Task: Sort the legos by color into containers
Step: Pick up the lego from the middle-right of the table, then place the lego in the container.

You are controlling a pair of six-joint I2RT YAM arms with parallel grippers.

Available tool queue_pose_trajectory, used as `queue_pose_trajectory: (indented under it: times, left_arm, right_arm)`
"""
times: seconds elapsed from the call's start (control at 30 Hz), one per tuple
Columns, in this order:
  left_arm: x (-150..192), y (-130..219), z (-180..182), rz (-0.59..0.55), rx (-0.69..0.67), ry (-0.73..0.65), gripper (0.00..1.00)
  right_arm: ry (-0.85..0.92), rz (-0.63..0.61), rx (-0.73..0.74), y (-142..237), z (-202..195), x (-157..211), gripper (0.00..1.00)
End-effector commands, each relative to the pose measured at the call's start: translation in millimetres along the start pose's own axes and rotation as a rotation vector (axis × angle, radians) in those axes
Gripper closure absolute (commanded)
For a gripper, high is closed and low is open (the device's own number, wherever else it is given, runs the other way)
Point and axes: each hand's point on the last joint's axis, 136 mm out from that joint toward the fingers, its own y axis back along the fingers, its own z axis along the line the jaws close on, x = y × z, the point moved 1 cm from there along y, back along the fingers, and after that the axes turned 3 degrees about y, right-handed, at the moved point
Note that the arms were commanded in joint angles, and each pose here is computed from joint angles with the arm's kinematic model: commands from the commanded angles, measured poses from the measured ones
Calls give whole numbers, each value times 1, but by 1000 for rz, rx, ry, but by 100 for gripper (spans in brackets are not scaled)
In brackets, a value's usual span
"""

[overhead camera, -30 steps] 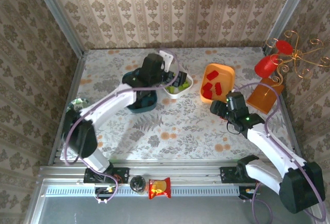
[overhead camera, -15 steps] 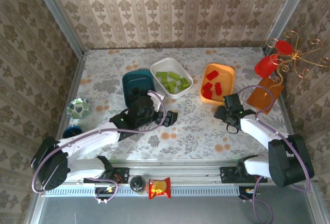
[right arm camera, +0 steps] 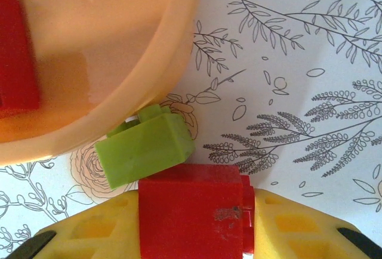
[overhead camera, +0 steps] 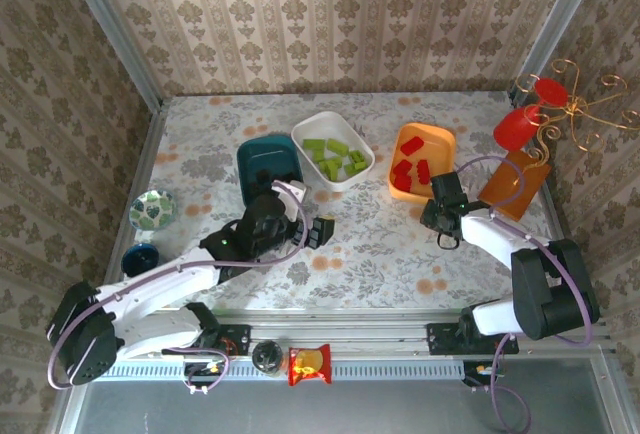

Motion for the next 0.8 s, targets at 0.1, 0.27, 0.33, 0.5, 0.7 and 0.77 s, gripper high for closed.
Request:
queue_pose_trajectory:
  times: [0.1,0.27,0.33,0.5,0.7,0.77]
  left_arm:
    - [1,6,3,-11,-16,14,0]
    - [9,5,5,-9,-11,7,0]
    - [11,7,7,-22,-14,6,0]
    - [15,14,16,-56,-41,29,0]
    - [18,22,18,-62,-37,50,0]
    - [19,25,18,-60,-36,53,0]
  right_arm:
    - [26,11,-56,15,9,14,67]
    - [86,-21,-129,43,27,28,68]
    - [111,-47,-164,57,37,26,68]
    - [126,-166,-261,102,61,-7,68]
    - [98,-296,-248,119,78,-71,68]
    - [90,-310,-243,113,86,-89,69]
